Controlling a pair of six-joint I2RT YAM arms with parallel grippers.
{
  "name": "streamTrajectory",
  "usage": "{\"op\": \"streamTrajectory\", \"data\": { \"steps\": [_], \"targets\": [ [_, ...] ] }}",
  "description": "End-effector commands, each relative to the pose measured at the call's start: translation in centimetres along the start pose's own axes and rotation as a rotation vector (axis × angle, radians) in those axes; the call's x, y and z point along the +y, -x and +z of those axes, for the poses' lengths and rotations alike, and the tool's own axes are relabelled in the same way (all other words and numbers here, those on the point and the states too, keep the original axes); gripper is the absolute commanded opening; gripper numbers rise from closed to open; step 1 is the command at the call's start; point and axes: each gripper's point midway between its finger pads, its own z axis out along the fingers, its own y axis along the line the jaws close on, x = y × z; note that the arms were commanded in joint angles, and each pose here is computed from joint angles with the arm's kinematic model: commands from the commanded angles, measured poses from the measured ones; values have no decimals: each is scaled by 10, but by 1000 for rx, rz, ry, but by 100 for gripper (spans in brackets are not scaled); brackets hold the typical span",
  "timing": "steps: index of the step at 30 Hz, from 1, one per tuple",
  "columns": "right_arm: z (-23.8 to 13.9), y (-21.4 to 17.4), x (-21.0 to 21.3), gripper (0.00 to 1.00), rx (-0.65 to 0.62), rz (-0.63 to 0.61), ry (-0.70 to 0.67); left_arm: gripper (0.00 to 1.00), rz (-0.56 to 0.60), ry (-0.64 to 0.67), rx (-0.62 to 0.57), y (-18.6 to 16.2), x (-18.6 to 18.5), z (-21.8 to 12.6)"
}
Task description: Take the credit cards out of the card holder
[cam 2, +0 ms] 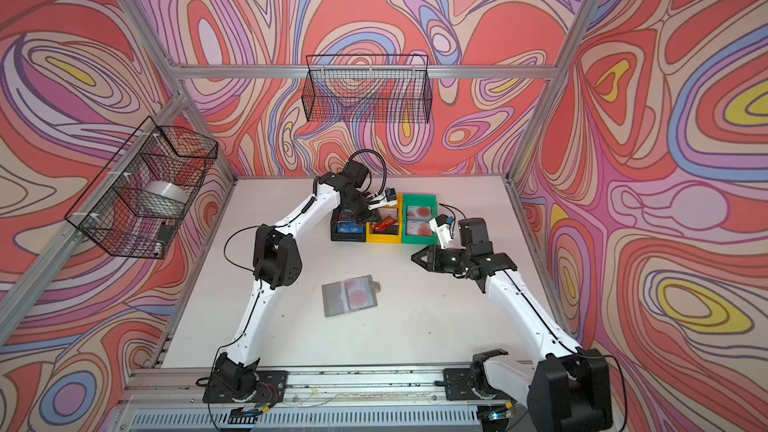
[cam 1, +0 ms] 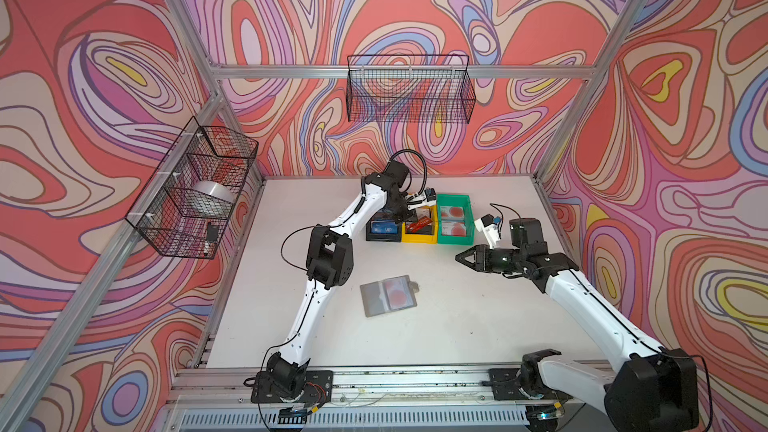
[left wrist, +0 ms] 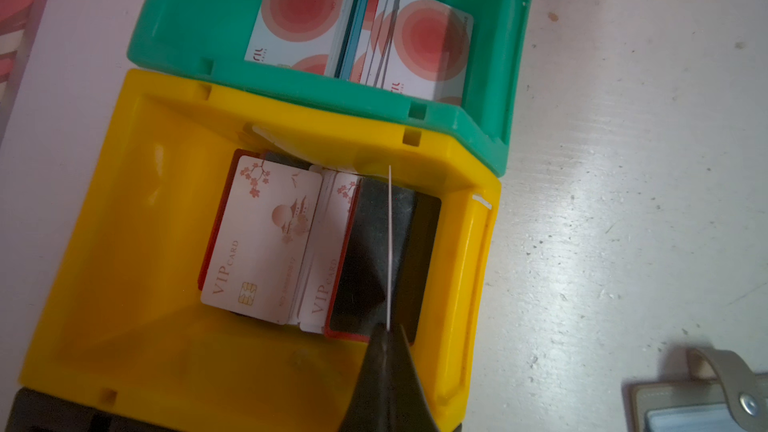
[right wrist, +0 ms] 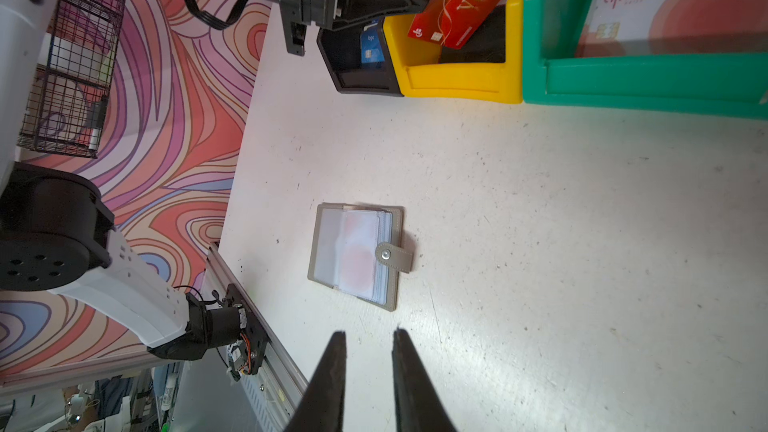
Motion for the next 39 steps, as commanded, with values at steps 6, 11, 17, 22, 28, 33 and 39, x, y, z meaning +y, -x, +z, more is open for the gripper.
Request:
{"op": "streamTrajectory", "data": {
  "steps": [6,11,17,22,28,33,39],
  "targets": [
    [-1,-3,-3,23,-15,8,2,0,70,-40,122,-23,-17,6],
    [-2,-5,-2,23,-17,10,3,0,108,-18,169,-29,-18,12],
    [-4,-6,-1,23,-21,9,4,5,114,-19,164,-28,-19,16],
    [-4,-7,-1,23,-19,12,4,14,100,10,166,-28,-14,16],
    [-5,-7,0,23,-17,10,6,16,100,45,129,-20,-10,14],
    [-4,-7,1,24,-15,9,12,15,87,72,62,-3,-7,5],
    [-4,-7,3,25,-11,9,24,17,88,85,0,13,-6,-4]
  ]
}}
